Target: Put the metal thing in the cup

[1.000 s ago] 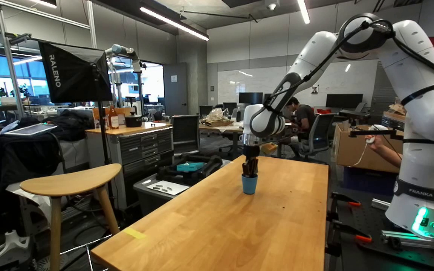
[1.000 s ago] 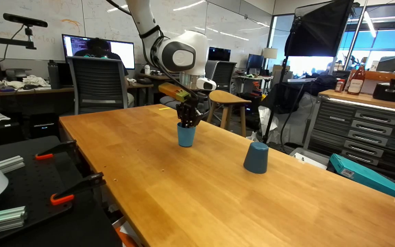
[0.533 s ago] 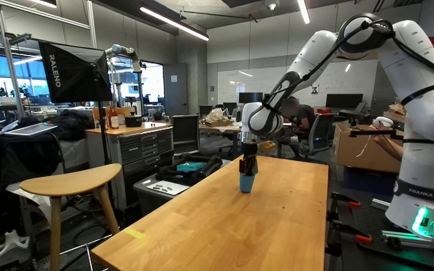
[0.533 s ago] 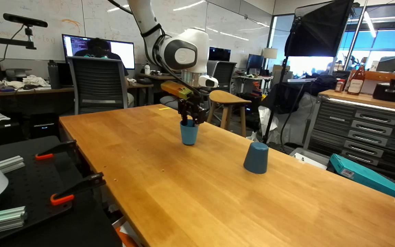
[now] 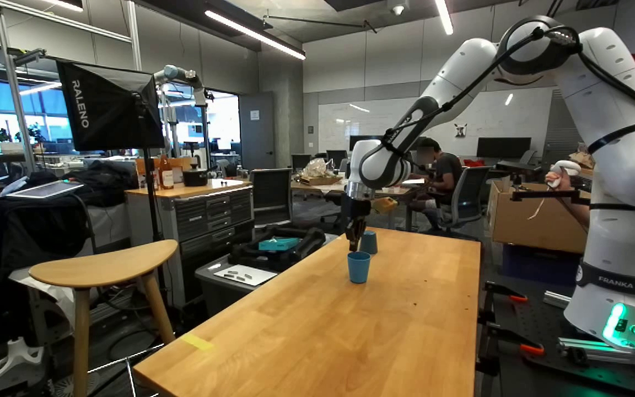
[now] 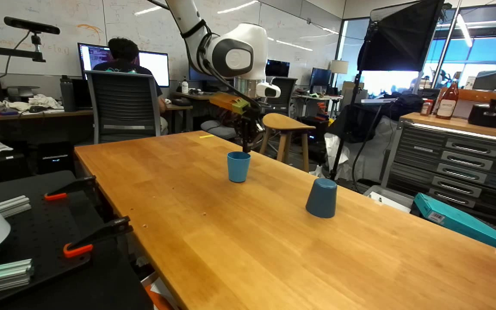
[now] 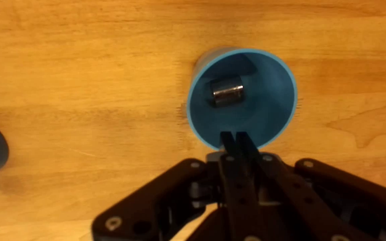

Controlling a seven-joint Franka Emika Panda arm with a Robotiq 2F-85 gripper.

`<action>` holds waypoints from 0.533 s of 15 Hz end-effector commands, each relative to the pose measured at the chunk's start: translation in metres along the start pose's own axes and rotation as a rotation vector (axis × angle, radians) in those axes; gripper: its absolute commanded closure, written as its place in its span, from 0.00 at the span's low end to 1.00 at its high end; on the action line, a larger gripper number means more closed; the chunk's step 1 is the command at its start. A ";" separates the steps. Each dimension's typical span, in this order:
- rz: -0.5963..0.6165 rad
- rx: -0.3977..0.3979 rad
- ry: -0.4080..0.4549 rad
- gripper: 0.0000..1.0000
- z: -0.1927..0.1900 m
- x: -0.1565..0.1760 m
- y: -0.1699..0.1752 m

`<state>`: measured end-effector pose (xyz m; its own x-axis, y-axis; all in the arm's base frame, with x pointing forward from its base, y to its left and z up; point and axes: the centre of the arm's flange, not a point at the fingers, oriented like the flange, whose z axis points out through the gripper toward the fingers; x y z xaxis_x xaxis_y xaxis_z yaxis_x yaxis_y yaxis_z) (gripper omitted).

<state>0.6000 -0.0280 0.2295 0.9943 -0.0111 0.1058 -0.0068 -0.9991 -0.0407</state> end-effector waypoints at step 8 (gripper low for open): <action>-0.097 -0.071 -0.035 0.24 -0.119 0.032 0.041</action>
<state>0.6153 -0.0572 0.3073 0.9949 0.0352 0.0947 0.0347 -0.9994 0.0073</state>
